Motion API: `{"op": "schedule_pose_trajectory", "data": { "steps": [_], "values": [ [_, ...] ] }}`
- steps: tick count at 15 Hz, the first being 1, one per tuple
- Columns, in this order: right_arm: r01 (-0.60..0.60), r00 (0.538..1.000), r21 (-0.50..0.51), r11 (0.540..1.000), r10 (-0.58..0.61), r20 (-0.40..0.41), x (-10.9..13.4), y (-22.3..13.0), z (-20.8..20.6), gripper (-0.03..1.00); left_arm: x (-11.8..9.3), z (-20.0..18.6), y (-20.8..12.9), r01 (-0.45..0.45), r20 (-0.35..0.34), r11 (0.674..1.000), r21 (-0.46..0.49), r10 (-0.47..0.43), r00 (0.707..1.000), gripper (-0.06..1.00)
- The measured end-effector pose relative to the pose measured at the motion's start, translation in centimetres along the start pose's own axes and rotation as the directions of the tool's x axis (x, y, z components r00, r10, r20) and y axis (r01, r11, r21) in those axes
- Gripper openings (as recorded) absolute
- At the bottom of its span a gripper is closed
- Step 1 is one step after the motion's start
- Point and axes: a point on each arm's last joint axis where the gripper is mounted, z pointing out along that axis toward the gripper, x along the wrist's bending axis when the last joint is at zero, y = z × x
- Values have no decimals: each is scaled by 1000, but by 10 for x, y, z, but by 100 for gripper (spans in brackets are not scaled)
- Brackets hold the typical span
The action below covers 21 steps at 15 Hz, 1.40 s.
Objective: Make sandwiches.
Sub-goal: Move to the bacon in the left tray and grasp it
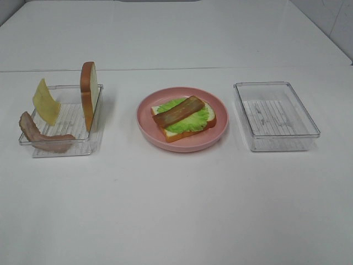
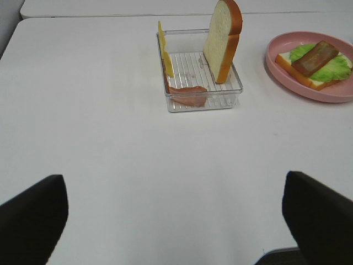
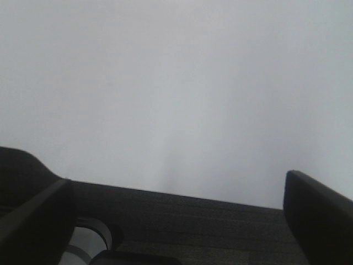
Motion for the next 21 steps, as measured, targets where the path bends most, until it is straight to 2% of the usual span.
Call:
{"op": "schedule_pose_trajectory", "data": {
  "steps": [2, 5, 6, 8, 9, 11, 14, 21],
  "values": [
    [-68, 997, -24, 997, 69, 31, -6, -14, 2, 98, 0, 0, 0, 0, 0, 1000, 0, 0, 1000, 98],
    [-140, 987, -134, 981, 149, 60, -11, -37, 1, 98, 0, 0, 0, 0, 0, 1000, 0, 0, 1000, 98],
    [-161, 983, -220, 962, 177, 53, -11, -45, -4, 98, 0, 0, 0, 0, 0, 1000, 0, 0, 1000, 98],
    [-159, 983, -297, 941, 179, 39, -8, -52, -10, 98, 0, 0, 0, 0, 0, 1000, 0, 0, 1000, 98],
    [-145, 984, -370, 917, 171, 38, -3, -59, -15, 98, 0, 0, 0, 0, 0, 1000, 0, 0, 1000, 98],
    [-113, 989, -433, 894, 144, 39, 3, -68, -18, 98, 0, 0, 0, 0, 0, 1000, 0, 0, 1000, 98],
    [-110, 993, -420, 901, 115, -14, 10, -69, -10, 98, 0, 0, 0, 0, 1, 1000, 0, 0, 1000, 98],
    [-108, 994, -426, 898, 110, -20, 10, -68, -10, 98, 0, 0, 0, 0, 1, 1000, 0, 0, 1000, 98]
  ]
}}
